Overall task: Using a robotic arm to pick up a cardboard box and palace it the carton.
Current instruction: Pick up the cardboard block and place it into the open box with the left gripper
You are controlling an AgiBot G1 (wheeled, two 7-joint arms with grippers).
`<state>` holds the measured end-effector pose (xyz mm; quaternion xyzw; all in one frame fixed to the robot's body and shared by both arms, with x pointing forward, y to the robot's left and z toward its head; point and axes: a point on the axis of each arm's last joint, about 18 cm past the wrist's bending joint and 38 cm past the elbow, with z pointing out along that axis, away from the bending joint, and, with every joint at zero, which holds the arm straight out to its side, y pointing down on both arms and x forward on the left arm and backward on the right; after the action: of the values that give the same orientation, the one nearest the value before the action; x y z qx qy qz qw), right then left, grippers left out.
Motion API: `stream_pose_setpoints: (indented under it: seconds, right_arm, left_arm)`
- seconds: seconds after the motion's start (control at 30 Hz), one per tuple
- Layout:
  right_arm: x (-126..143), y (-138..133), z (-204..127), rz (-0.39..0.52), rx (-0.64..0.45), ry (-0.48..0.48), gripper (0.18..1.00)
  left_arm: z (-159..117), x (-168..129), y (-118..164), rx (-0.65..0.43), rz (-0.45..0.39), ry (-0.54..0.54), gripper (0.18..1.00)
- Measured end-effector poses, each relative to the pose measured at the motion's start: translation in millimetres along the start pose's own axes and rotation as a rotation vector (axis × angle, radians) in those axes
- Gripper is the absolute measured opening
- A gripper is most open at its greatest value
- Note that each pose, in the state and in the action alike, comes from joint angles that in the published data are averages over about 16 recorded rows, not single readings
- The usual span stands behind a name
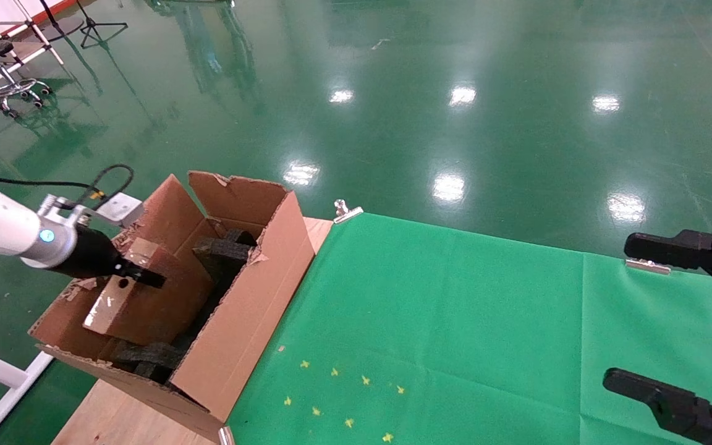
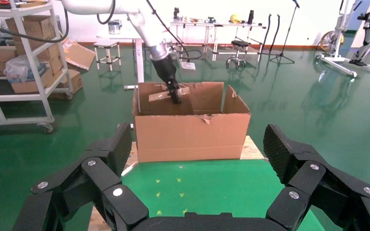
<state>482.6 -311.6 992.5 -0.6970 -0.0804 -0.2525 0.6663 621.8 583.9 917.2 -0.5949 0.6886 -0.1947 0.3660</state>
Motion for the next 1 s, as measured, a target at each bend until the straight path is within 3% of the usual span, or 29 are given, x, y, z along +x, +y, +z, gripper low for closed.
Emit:
stream_pose_setpoints:
  seconds: [0.6, 1.0]
  right_arm:
    - [0.1, 0.1, -0.1, 0.000, 0.000, 0.000, 1.001]
    - [0.0, 0.1, 0.0, 0.000, 0.000, 0.000, 1.001]
  left_arm:
    - [13.6, 10.1, -1.8, 0.015, -0.012, 0.001, 0.382]
    - [11.9, 9.7, -0.4, 0.006, -0.008, 0.006, 0.514]
